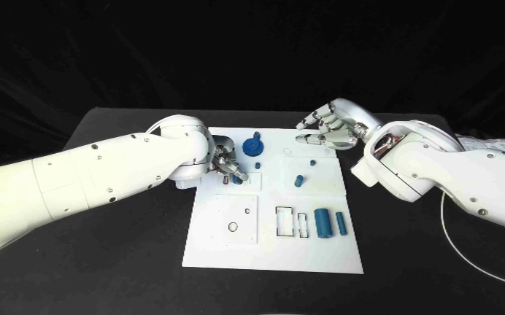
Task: Assemble the parts on the task board
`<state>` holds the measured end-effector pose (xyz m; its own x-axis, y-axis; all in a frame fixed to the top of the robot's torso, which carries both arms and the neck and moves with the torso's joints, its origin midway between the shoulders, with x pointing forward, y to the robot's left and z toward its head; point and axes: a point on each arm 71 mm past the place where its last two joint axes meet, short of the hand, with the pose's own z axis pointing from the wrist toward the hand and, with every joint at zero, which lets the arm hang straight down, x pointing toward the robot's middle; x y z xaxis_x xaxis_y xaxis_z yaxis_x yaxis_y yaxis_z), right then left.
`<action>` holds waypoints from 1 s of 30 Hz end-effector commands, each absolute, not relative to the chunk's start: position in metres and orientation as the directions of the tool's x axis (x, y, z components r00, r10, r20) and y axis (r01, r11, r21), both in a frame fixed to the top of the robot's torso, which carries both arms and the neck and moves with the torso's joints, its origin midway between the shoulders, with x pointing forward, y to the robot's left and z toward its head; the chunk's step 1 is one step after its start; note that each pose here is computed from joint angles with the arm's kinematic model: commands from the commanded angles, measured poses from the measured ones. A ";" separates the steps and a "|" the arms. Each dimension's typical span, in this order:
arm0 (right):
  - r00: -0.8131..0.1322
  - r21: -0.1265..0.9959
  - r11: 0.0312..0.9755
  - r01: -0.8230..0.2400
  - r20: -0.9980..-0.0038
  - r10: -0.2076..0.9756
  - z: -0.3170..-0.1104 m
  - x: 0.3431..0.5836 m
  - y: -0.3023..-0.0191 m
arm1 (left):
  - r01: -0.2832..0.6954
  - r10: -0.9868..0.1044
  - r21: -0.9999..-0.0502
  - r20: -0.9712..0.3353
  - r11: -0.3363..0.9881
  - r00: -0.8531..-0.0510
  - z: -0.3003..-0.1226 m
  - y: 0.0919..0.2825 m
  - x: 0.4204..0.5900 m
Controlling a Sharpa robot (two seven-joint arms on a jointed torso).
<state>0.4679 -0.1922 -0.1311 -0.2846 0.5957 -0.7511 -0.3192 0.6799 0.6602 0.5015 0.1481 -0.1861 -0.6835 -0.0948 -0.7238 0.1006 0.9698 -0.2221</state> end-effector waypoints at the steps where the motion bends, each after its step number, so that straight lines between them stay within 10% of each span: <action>1: -0.294 0.658 0.681 -0.323 -0.753 0.588 -0.132 0.467 -0.191 | 0.101 -0.049 -0.173 -0.694 0.980 -0.718 -0.198 0.150 0.498; 30: -0.293 0.660 0.675 -0.328 -0.751 0.592 -0.131 0.465 -0.190 | 0.096 -0.031 -0.147 -0.685 0.985 -0.728 -0.204 0.141 0.508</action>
<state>0.4652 -0.1912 -0.1304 -0.2886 0.5959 -0.7494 -0.3231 0.6762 0.6621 0.5129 0.1404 -0.1864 -0.7032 -0.0618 -0.7083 0.1013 0.9773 -0.1858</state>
